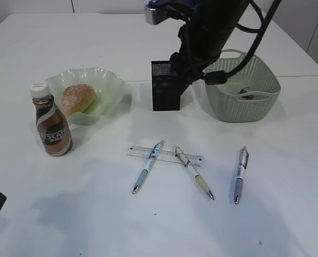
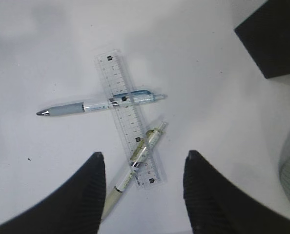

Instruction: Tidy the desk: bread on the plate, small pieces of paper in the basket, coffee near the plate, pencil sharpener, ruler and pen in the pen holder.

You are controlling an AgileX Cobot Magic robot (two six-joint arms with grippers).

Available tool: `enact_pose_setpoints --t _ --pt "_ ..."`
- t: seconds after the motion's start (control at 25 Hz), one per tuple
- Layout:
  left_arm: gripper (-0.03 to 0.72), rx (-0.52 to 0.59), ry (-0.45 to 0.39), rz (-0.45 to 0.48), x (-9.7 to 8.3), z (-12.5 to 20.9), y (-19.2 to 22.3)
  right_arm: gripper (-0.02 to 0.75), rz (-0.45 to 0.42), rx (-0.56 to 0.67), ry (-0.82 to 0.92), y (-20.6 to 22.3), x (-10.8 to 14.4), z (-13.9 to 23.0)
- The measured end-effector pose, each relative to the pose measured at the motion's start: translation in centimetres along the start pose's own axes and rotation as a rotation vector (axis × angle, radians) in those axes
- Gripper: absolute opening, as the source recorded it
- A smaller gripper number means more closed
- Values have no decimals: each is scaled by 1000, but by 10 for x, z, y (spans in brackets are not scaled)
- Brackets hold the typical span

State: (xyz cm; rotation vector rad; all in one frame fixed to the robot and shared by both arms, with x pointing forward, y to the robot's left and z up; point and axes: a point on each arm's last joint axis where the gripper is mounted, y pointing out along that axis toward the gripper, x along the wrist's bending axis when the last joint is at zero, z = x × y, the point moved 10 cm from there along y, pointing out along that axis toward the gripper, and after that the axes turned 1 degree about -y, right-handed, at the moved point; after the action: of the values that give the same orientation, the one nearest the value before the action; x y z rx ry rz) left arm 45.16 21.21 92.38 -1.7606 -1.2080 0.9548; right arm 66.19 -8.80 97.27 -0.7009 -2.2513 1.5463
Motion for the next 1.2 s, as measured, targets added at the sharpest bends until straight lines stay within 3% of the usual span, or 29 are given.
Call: enact_pose_setpoints --t 0.36,1.2 --pt "401 -2 0 0 0 0 0 429 -71 99 -182 56 34 -2" --pt "401 -16 0 -1 0 -3 0 458 -139 26 -222 100 42 -15"
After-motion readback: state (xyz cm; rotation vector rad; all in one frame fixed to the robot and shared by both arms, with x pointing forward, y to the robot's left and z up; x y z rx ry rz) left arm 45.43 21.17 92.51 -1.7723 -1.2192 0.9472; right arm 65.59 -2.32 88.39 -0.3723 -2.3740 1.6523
